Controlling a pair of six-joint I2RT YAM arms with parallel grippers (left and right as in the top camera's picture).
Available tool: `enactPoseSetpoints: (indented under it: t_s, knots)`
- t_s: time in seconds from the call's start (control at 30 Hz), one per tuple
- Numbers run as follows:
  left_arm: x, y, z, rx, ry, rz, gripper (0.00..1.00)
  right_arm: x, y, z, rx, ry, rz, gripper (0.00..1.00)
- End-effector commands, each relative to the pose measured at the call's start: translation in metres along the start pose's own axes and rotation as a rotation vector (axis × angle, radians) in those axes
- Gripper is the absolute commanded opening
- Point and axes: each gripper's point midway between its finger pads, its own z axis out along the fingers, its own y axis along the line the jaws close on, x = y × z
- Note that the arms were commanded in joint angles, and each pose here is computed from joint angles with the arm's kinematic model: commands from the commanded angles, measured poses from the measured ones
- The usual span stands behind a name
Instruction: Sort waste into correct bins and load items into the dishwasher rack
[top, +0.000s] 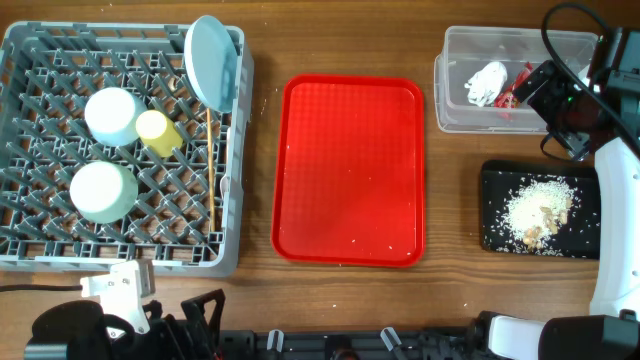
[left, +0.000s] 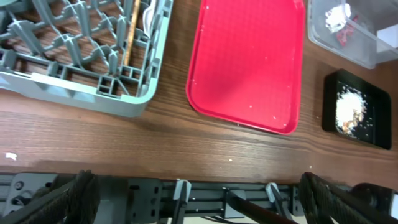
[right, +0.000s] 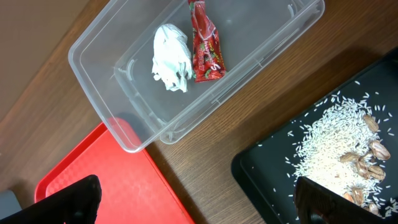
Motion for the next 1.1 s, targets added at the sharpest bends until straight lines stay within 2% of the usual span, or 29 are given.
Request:
enactPoseSetpoints:
  t_s: [0.0,0.7,0.83,1.07]
  knots:
    - [0.000,0.004,0.000,-0.021,-0.011,-0.004,1.00,-0.005,-0.001,-0.006,0.008,-0.027,-0.018,1.00]
    - [0.006,0.000,-0.004,0.026,-0.012,0.057,1.00,-0.005,-0.001,-0.006,0.008,-0.027,-0.018,1.00]
    - [-0.011,-0.007,-0.008,0.059,-0.100,0.095,1.00,-0.005,-0.001,-0.006,0.007,-0.027,-0.018,1.00]
    - [-0.052,-0.030,-0.021,0.141,-0.346,0.266,1.00,-0.005,-0.001,-0.006,0.007,-0.027,-0.018,1.00]
